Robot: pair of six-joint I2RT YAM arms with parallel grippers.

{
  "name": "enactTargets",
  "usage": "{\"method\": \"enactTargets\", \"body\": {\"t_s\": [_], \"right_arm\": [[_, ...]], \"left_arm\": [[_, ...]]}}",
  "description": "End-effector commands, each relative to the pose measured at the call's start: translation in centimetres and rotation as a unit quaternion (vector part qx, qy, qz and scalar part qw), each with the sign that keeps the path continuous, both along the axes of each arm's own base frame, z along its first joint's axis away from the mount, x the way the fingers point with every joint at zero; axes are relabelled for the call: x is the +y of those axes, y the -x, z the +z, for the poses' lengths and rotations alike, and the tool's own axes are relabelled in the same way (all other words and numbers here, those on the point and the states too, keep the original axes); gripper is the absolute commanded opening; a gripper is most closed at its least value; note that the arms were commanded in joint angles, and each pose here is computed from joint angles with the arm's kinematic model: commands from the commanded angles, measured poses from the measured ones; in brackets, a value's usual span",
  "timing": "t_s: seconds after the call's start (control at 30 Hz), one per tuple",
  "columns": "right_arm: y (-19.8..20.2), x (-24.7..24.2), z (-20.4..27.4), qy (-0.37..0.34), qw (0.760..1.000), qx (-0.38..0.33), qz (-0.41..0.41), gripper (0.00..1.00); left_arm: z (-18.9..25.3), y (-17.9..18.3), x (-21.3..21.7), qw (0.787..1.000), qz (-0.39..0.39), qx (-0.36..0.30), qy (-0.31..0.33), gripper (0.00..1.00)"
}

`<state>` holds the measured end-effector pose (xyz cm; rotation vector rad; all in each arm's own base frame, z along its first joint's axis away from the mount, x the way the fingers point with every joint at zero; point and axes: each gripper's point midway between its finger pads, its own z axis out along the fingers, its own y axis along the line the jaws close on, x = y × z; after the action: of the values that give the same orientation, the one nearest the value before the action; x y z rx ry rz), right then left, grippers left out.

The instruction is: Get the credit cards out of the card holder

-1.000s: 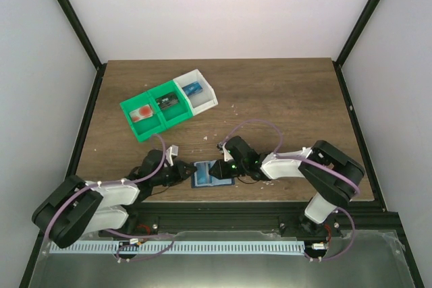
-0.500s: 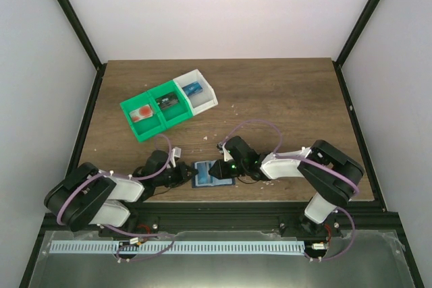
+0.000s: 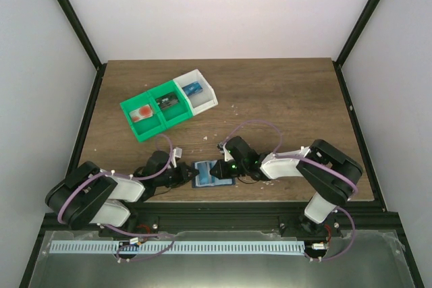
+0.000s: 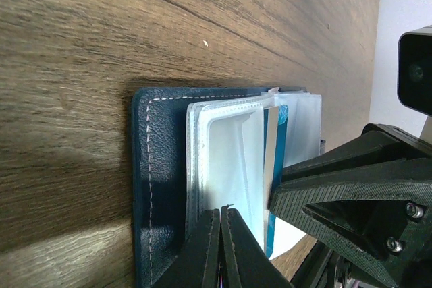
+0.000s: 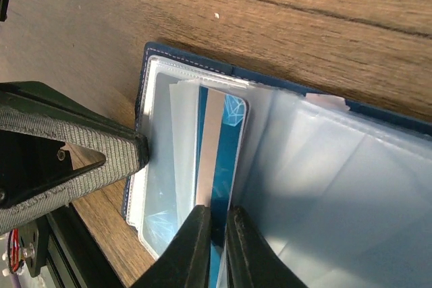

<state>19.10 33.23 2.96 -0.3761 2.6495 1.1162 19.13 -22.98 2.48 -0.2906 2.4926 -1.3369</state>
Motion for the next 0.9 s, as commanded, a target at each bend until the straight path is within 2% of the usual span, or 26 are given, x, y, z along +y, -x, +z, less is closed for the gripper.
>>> {"method": "enactTargets", "body": {"t_s": [0.0, 0.2, 0.87], "right_arm": [[-0.1, -0.2, 0.1, -0.007, 1.0, -0.002, -0.003, 0.07], [-0.2, -0.5, 0.2, -0.009, 1.0, -0.002, -0.008, 0.02], [-0.4, -1.9, -0.1, -0.013, 0.999, 0.018, -0.031, 0.03]], "left_arm": [[-0.1, -0.1, 0.0, 1.0, 0.001, -0.006, -0.005, 0.04], [-0.6, 0.0, 0.4, 1.0, 0.004, -0.004, -0.017, 0.04], [-0.9, -0.1, 0.6, 0.999, 0.006, -0.006, -0.032, 0.04]]}}
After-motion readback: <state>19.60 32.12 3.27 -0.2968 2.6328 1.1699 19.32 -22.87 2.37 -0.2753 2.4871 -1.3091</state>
